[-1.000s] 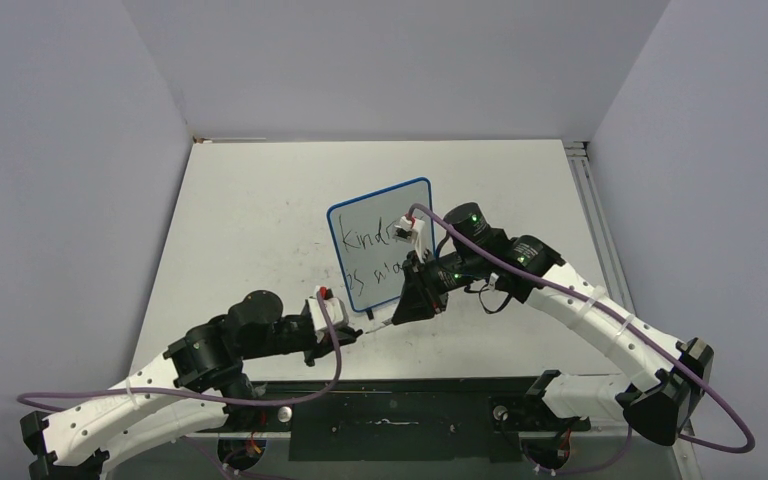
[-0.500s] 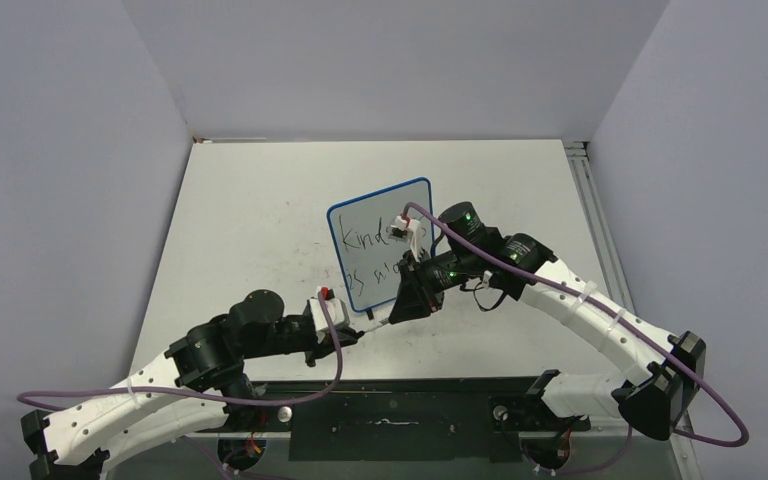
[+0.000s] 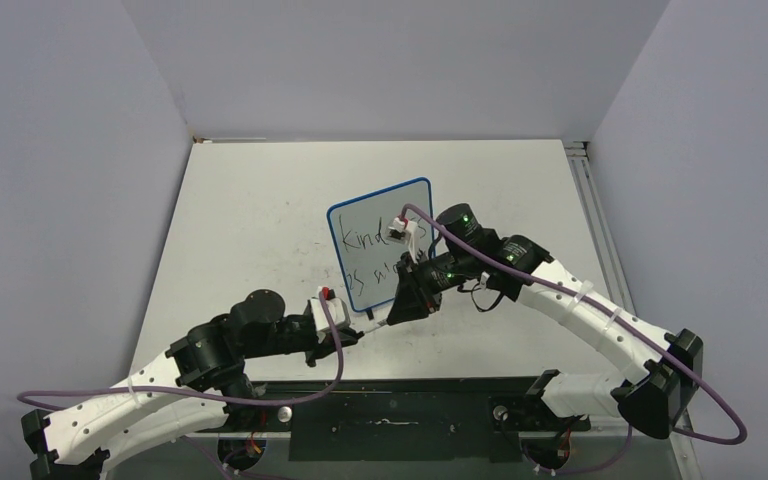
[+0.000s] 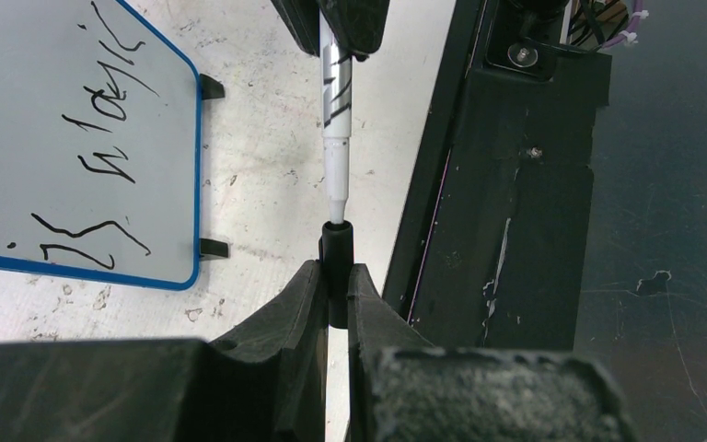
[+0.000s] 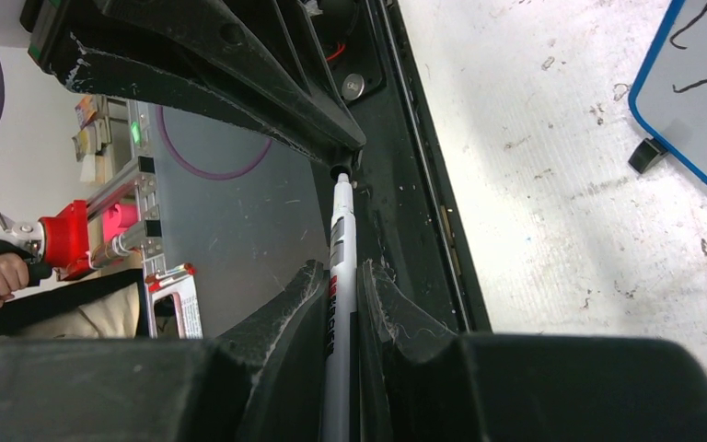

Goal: Write a sentence on the whiteboard
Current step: Close the whiteboard marker at the center of the board.

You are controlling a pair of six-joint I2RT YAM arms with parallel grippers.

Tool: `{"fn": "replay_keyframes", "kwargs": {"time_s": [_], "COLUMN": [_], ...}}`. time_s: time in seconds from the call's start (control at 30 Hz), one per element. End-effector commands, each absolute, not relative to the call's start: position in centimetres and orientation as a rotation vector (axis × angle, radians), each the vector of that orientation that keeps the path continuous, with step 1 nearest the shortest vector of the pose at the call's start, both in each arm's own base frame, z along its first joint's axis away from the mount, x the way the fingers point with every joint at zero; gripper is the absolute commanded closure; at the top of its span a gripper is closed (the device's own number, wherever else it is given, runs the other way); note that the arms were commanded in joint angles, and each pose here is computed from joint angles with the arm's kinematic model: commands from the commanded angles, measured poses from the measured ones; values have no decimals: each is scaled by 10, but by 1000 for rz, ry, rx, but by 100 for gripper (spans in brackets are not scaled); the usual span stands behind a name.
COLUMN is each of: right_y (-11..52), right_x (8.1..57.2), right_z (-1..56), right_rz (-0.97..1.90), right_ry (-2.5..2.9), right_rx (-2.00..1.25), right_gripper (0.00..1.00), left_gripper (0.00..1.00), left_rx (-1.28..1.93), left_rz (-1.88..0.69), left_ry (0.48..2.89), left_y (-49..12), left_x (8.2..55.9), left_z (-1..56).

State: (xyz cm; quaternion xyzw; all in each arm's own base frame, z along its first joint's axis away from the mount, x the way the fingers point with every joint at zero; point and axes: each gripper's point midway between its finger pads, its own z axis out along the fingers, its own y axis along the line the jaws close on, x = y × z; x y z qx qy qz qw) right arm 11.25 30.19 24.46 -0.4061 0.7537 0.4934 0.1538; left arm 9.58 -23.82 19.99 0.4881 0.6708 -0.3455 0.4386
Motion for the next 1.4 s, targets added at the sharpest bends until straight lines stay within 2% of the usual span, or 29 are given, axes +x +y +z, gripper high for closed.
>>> {"fn": "replay_keyframes", "kwargs": {"time_s": [0.0, 0.5, 1.37], "right_y": [313, 338, 362], "right_x": [108, 85, 69], "right_z": [245, 221, 216], "right_rz": [1465, 1571, 1761], "right_ry": [2107, 2107, 2036], "right_rx": [-1211, -1256, -1132], "right_gripper": [95, 95, 95], "left_gripper": [100, 100, 100], "left_rx": [1195, 1181, 1137], "left_rz": [-896, -928, -945], "left_ry": [1604, 1580, 1521], "left_y": [-246, -247, -245], "left_x": [96, 92, 92], "left_z": [214, 219, 233]}}
